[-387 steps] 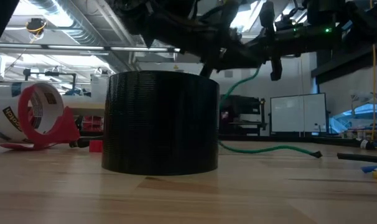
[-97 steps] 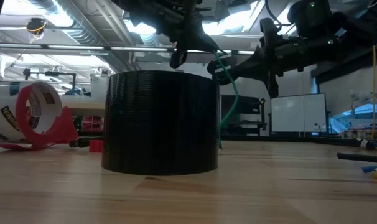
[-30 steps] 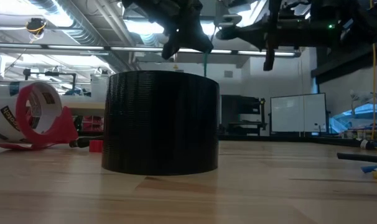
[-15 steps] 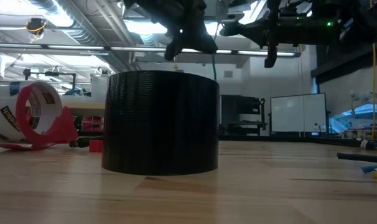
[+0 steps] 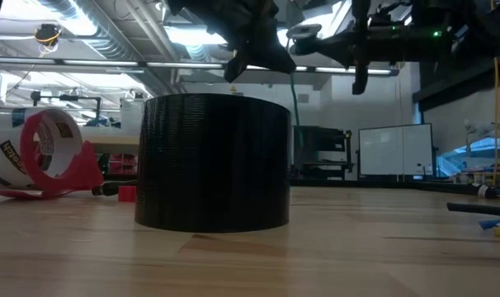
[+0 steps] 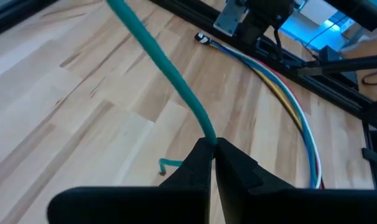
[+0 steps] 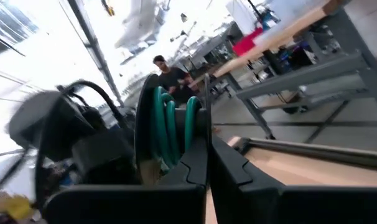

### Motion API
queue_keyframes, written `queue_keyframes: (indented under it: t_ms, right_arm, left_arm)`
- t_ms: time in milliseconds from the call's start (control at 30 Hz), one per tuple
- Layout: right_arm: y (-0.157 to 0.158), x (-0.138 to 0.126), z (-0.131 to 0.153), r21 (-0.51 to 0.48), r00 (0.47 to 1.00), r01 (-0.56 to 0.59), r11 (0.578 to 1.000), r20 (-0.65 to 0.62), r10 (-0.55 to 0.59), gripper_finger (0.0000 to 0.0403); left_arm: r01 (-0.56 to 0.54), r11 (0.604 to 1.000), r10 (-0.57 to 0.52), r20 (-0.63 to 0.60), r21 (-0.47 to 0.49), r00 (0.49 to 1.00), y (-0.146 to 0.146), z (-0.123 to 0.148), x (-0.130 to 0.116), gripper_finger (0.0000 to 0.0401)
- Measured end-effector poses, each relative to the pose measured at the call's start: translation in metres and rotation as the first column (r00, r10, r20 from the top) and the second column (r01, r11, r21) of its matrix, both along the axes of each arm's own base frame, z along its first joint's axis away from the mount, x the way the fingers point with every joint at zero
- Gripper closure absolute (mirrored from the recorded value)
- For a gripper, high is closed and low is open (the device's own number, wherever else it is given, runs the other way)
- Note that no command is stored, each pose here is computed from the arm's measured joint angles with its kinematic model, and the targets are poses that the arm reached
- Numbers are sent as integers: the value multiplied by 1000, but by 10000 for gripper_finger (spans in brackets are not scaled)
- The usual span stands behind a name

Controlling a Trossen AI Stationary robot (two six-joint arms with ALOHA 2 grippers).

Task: Coil cords
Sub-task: Coil the green wire onto the spool

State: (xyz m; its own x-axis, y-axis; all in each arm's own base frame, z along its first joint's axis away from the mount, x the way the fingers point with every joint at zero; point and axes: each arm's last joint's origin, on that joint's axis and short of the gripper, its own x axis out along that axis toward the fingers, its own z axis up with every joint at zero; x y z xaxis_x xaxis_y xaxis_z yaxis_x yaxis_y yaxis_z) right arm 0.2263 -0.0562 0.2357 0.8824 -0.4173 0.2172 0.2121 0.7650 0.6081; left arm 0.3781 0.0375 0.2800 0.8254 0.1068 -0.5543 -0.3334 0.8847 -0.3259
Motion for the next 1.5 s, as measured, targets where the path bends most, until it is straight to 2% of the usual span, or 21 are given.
queue_keyframes:
  t_ms: [167,400,533,767,1233,1500]
  right_arm:
    - [-1,1,-6,20,998,39,999,-59,-37,398]
    - [-1,1,-6,41,998,36,999,-54,-34,398]
    - [-1,1,-8,50,998,35,998,-57,-32,398]
    - [-1,4,-16,62,993,23,998,-117,-15,398]
    - [0,5,-20,86,988,-20,996,-151,33,398]
    - [0,5,-26,102,975,-42,994,-212,63,398]
  left_arm:
    - [8,1000,-8,50,2,999,-4,4,3,399]
    - [4,1000,-2,101,-19,995,-4,8,6,400]
    - [-11,999,16,99,-51,995,-4,-2,13,400]
    - [49,993,-30,174,-106,984,-4,-17,31,401]
    - [73,992,-41,290,-101,956,1,-6,35,401]
    - [40,987,10,301,-158,954,9,-5,34,401]
